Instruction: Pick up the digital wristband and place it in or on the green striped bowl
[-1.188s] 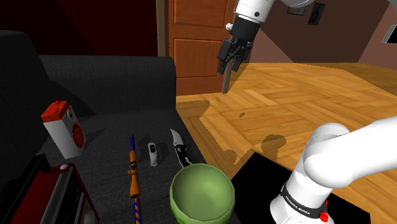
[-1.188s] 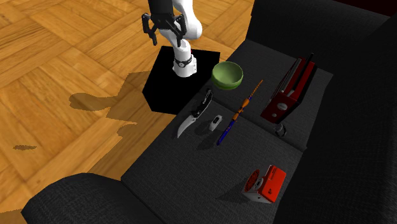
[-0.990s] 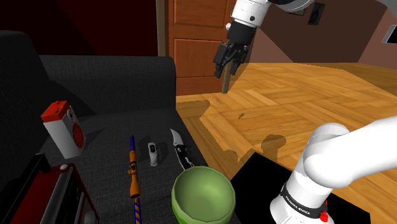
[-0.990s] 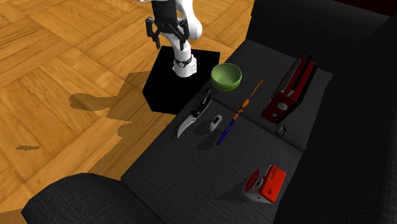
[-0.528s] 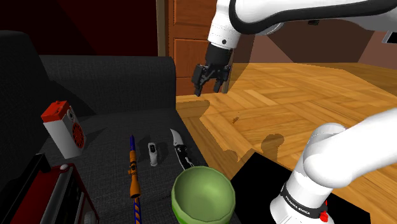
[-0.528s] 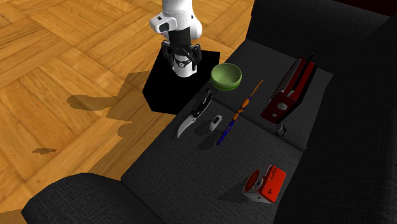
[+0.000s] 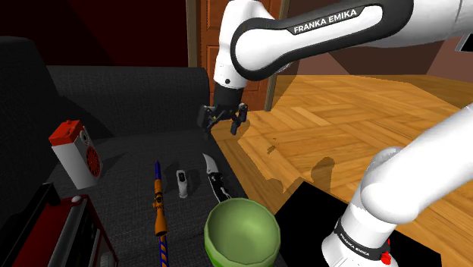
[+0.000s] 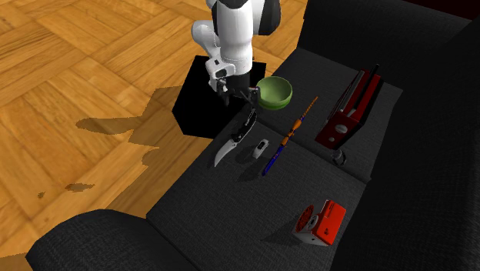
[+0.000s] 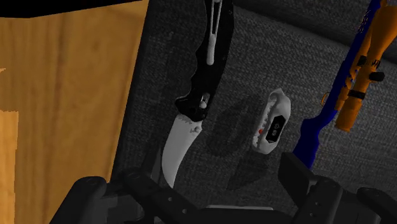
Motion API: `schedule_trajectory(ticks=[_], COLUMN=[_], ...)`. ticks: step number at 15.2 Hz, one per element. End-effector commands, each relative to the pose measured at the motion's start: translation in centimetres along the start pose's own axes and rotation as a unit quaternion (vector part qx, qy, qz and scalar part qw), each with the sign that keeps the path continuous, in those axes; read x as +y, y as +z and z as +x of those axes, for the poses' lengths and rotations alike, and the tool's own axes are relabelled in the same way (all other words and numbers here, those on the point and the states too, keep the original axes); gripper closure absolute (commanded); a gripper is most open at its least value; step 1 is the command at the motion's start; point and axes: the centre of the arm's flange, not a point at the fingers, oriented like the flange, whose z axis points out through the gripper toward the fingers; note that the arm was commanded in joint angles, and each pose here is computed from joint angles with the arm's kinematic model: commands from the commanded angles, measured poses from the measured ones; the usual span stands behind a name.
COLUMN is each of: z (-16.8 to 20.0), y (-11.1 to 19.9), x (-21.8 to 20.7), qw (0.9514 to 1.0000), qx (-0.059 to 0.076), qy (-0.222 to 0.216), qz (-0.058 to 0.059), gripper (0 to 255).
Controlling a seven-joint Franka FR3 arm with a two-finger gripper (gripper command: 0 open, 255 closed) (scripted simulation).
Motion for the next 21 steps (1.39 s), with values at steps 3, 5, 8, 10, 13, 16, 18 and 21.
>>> schedule_trajectory(ticks=[3,5,8,10,13,16,18,21], z=[0.8,1.4,2.3,3.0,3.7,3.6,3.5,3.4], y=[4.1,6.2,9.4,11.5,14.0,15.6,16.6,18.0], x=[-3.2,-4.8,-7.1,-8.6,-10.3,-10.3,-10.3,-10.3], qw=[0.9995,0.9988,0.9974,0.9961,0.9944,0.9944,0.9944,0.9944], qx=[-0.013,-0.02,-0.029,-0.036,-0.044,-0.044,-0.044,-0.044], qy=[0.03,0.044,0.066,0.08,0.096,0.096,0.096,0.096], qz=[-0.001,-0.002,-0.003,-0.004,-0.005,-0.005,-0.005,-0.005], gripper=[0,0,0,0,0,0,0,0])
